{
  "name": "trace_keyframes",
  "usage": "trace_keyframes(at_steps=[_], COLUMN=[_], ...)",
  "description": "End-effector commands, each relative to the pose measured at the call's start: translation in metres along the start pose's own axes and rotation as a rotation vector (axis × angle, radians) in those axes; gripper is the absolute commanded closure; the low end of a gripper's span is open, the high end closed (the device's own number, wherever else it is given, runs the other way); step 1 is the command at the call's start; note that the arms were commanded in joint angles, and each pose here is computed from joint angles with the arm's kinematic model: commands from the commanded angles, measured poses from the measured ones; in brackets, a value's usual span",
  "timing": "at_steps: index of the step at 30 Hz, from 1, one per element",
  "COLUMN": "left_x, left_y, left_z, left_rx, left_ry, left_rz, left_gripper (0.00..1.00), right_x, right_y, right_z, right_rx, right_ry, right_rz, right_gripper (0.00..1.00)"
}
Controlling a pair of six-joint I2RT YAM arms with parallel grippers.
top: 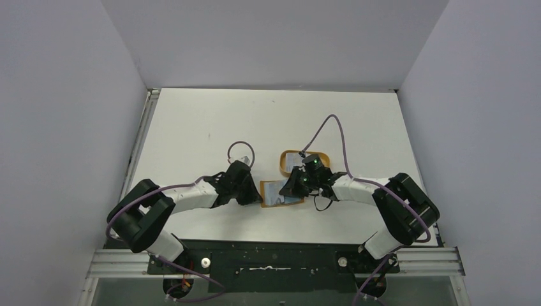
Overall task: Put the credit cards into the card holder
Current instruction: Insert the credit card into the card holder.
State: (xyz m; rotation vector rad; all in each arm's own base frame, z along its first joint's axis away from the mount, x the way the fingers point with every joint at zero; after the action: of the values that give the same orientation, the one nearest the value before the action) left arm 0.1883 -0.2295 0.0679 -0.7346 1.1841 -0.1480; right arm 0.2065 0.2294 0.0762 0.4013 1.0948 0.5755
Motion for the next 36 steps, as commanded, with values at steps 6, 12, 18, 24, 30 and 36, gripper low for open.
trace_keyframes(at_steps=[6,12,18,24,30,36], left_x=[0.009,0.012,0.014,0.016,0.018,0.017], left_y=[0.019,0.018,0.017,0.02,0.015,0.016], left_z=[-0.001,-0.002,-0.003,-0.005,-0.003,-0.003], left_rx=[0.022,0.022,0.023,0.02,0.022,0.022], left_ry=[0.001,0.013,0.024,0.041,0.033,0.029], left_rz=[0.097,0.084,0.078,0.087,0.06,0.07], left_gripper=[1.0,1.0,1.0,1.0,1.0,1.0], right_x=[-0.007,0.0,0.007,0.011,0.01,0.004], right_y=[-0.014,-0.007,-0.002,0.001,0.001,0.001], right_z=[-0.011,-0.012,-0.013,-0.012,-0.012,-0.011], right_rx=[-0.015,-0.017,-0.018,-0.015,-0.024,-0.021], right_ry=[0.051,0.07,0.086,0.087,0.089,0.072], right_rz=[-0.053,-0.031,-0.011,0.0,-0.003,-0.017], right_gripper=[1.0,1.0,1.0,1.0,1.0,0.94])
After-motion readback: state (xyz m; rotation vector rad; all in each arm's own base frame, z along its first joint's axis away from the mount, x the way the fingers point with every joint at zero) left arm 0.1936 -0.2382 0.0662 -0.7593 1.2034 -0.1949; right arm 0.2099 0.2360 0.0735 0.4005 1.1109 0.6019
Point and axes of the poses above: each gripper's point midway between its finger pads, its own x axis out along the fingers, its own y axis along the line the jaws close on, z = x × y, the point moved 7 cm from there along -x, back along the fingers, and after that the axes turned 12 degrees about -x, right-handed, at the moved point
